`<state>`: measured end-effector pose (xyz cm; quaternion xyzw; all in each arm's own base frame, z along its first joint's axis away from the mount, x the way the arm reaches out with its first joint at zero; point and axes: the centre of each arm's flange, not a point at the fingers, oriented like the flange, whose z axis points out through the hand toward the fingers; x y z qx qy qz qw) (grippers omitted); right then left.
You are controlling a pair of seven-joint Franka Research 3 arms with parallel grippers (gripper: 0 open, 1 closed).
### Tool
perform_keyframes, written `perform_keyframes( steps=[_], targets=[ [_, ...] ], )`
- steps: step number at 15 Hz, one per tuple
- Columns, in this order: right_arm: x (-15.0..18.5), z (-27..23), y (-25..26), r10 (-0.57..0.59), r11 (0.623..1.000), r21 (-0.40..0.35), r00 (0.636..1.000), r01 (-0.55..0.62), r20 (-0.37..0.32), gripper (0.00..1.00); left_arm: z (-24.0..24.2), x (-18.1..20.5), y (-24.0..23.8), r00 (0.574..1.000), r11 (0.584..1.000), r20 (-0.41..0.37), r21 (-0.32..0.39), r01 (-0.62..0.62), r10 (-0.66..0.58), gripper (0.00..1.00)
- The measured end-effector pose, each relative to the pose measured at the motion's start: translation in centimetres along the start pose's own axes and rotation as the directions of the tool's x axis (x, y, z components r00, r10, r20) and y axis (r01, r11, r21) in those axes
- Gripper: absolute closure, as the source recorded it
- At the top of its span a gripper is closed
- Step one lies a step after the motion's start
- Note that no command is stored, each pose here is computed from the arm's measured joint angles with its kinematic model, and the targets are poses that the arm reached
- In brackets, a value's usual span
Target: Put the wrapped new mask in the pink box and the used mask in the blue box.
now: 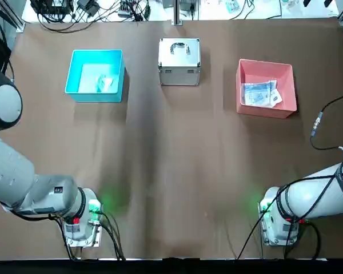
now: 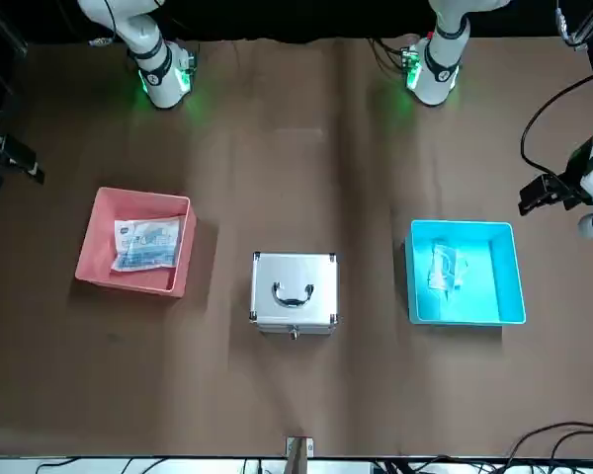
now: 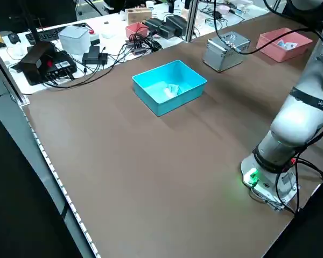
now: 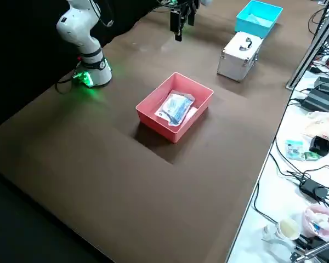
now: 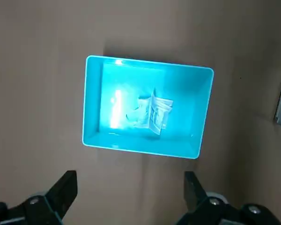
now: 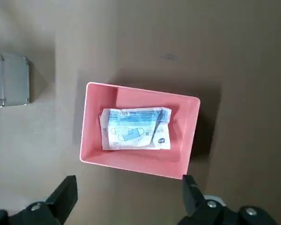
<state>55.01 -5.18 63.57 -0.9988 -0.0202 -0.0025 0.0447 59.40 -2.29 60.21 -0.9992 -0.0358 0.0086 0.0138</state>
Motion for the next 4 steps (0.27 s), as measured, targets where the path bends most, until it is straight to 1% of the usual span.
perform_keyframes(
  steps=[2,4],
  targets=[
    [-0.31,-0.19,0.13,0.001,1.000,0.001,1.000,-0.001,-0.003,0.01,0.07,0.04,-0.03,1.000,1.000,0.001,0.000,0.001,-0.001,0.00],
    [-0.42,-0.10,0.30,0.000,1.000,-0.023,1.000,0.000,0.005,0.01,0.07,0.05,-0.11,1.000,1.000,0.001,0.000,0.003,-0.003,0.00]
  ],
)
